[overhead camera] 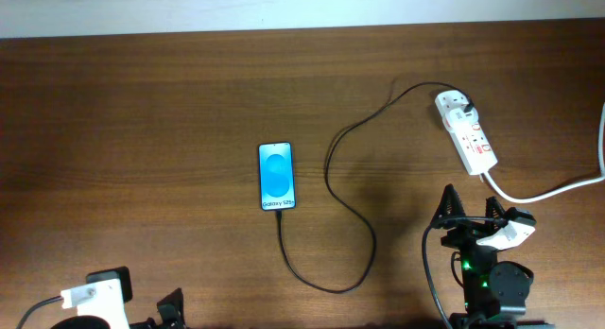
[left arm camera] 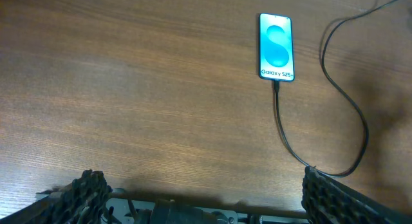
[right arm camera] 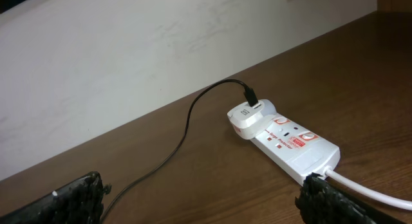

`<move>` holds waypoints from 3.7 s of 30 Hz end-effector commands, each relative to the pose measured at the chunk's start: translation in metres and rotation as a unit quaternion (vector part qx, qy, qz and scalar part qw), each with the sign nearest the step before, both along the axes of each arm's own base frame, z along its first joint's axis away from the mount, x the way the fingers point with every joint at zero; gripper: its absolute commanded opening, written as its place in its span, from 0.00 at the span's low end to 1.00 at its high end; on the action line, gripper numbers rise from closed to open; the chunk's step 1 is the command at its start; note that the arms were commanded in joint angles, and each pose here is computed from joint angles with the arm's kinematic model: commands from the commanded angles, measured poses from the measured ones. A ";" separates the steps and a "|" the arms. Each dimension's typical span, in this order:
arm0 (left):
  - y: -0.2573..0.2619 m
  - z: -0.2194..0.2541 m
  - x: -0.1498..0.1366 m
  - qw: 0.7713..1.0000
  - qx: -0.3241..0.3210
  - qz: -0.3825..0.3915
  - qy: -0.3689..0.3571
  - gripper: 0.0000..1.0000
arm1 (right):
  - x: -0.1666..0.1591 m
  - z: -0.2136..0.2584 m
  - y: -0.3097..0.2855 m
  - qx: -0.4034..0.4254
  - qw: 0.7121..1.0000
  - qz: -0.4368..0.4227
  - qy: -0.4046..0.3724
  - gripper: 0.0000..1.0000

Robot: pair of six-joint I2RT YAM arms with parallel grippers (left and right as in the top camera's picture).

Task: Plug charger to phone and switch on socket

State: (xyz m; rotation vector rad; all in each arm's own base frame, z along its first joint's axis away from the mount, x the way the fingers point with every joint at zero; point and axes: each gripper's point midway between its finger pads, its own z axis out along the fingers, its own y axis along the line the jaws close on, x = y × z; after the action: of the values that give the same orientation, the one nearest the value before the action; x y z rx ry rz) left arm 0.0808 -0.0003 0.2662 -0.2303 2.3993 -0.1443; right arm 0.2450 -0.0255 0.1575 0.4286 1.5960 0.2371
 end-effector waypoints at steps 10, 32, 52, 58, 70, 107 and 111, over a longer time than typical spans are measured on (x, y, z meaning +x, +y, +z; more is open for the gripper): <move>0.014 0.034 0.004 0.986 -0.005 0.043 -0.162 0.99 | 0.000 -0.003 0.001 -0.001 1.000 0.003 0.003 0.99; 0.005 -0.092 0.139 0.950 0.084 0.014 -0.300 0.99 | 0.000 -0.003 0.001 -0.001 1.000 0.003 0.003 0.99; 0.000 -0.109 0.165 0.920 0.129 -0.035 -0.369 0.99 | 0.000 -0.003 0.001 -0.001 1.000 0.003 0.003 0.98; -0.001 -0.109 0.165 0.920 0.129 -0.035 -0.369 0.99 | 0.000 -0.003 0.001 -0.001 1.000 0.003 0.003 0.98; -0.001 -0.109 0.165 0.920 0.129 -0.035 -0.369 0.99 | 0.000 -0.002 0.001 -0.001 1.000 0.003 0.002 0.98; -0.001 -0.109 0.165 0.920 0.129 -0.035 -0.369 0.99 | 0.000 -0.002 0.001 -0.177 0.984 0.016 0.021 0.98; 0.000 -0.109 0.165 0.920 0.129 -0.035 -0.369 0.99 | 0.000 -0.002 0.001 -0.177 0.984 0.016 0.021 0.98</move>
State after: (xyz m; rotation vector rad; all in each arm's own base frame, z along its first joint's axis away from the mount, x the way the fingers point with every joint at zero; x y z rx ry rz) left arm 0.2458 -0.0004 0.1597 0.0218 1.6445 0.0449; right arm 0.2450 -0.0255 0.1574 0.1430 1.6415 -0.0305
